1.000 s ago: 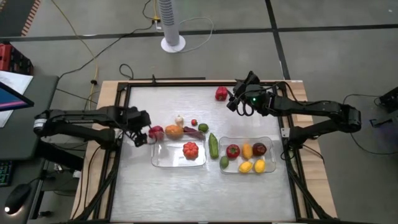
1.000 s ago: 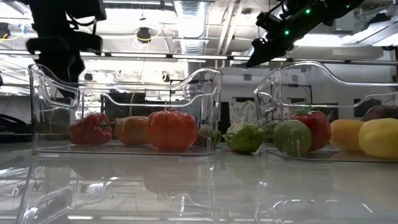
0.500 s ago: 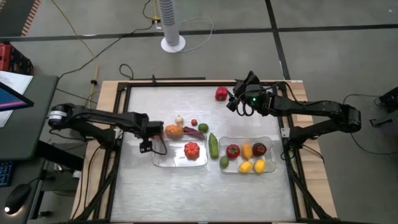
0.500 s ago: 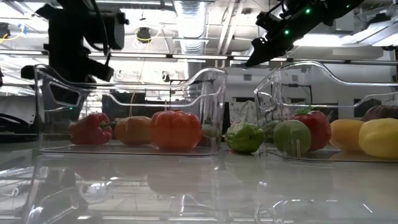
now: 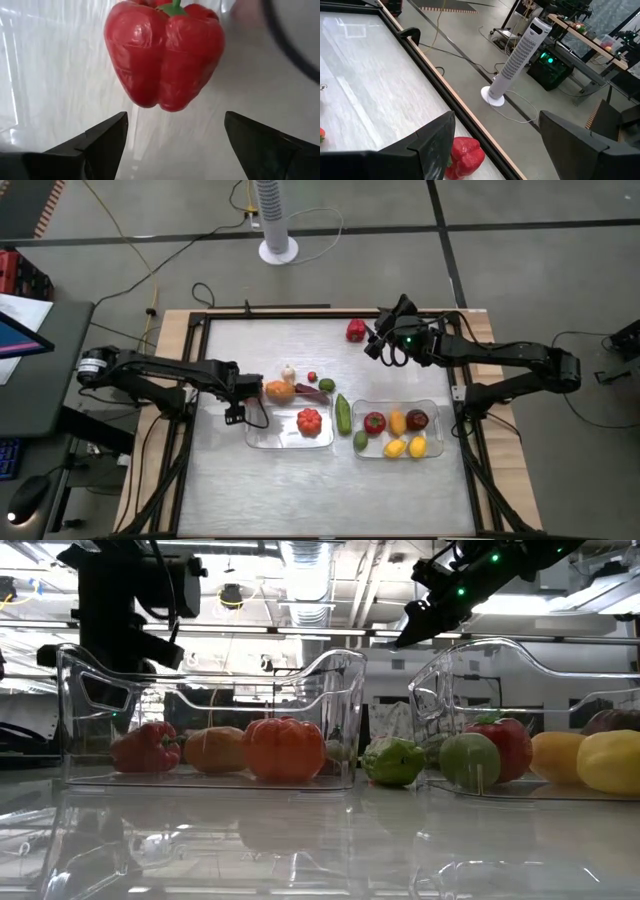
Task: Sort produce into baskets
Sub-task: Put the left red bell pepper into the left transparent bin
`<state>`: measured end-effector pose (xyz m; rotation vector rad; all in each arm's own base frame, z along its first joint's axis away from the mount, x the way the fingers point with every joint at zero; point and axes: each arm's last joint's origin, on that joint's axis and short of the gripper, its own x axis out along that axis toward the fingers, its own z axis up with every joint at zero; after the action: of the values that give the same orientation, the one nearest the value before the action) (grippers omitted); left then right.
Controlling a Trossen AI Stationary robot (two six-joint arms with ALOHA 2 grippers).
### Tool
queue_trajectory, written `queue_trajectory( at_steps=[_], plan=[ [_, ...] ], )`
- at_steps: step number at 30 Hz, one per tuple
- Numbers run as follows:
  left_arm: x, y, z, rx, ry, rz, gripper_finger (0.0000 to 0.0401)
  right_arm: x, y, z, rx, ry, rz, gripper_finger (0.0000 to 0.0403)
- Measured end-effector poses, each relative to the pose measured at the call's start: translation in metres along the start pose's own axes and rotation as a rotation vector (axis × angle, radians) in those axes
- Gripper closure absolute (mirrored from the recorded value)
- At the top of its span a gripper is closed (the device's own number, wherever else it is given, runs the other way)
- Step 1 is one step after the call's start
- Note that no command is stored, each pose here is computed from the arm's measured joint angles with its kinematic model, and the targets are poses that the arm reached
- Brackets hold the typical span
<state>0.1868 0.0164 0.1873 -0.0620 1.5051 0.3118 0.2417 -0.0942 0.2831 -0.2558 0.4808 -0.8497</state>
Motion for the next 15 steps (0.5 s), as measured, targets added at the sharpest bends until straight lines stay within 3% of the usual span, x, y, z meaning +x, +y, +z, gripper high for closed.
queue_trajectory(
  at_steps=[7,15],
  plan=[
    [-0.014,0.004,0.001,0.007,-0.085,-0.014,0.0081,0.0,0.0,0.0,0.0,0.0,0.0,0.009],
    [-0.012,0.014,0.004,0.01,-0.09,-0.025,0.0081,0.0,0.001,0.0,0.0,-0.005,0.023,0.009]
  ],
)
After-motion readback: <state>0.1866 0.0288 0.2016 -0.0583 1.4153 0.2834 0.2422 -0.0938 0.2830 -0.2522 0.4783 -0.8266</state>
